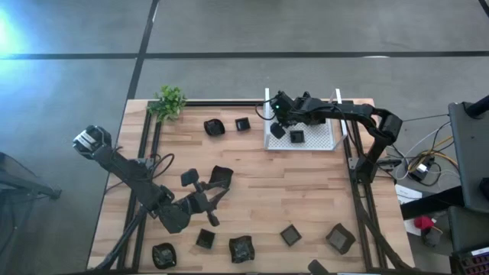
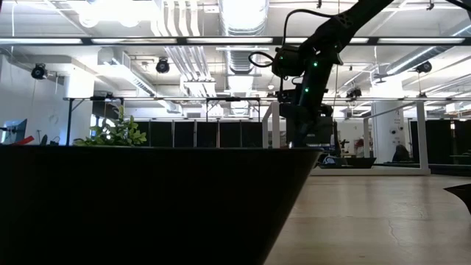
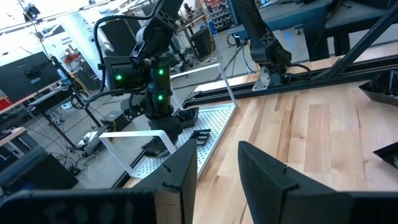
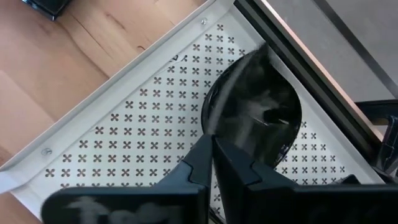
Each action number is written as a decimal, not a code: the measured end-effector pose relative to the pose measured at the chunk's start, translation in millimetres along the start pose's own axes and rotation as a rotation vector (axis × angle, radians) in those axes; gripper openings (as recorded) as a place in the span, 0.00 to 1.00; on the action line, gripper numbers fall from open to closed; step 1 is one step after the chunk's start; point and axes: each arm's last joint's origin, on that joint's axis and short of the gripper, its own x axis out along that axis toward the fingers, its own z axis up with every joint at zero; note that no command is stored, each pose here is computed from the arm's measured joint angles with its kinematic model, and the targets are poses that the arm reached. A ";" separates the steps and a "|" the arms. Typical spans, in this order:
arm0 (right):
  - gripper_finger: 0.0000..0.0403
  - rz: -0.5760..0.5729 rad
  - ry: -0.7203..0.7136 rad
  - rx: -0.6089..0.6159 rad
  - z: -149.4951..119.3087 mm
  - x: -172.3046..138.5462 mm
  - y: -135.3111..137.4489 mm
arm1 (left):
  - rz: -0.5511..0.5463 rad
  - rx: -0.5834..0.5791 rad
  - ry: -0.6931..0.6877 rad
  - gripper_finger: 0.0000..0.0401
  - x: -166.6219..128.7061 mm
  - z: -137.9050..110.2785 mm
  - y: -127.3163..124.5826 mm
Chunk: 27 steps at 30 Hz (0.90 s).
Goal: Pick & Place Mini shaped plates
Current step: Stack the leaf shaped plate on top of the other leaf shaped plate on the shelf, then stack the distorted square plate on top of the other distorted square plate on the shelf
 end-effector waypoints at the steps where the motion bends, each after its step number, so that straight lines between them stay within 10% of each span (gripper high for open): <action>1: 0.07 0.000 0.000 -0.001 0.0 0.0 0.1 | 0.000 0.000 0.000 0.28 0.0 0.0 0.0; 14: 0.22 -0.043 -0.007 -0.017 0.1 -0.1 -1.0 | 0.000 0.000 0.000 0.28 0.0 0.0 0.0; 27: 0.04 -0.029 -0.064 -0.004 -2.3 -41.7 -7.0 | 0.000 0.000 0.000 0.28 0.0 0.0 0.0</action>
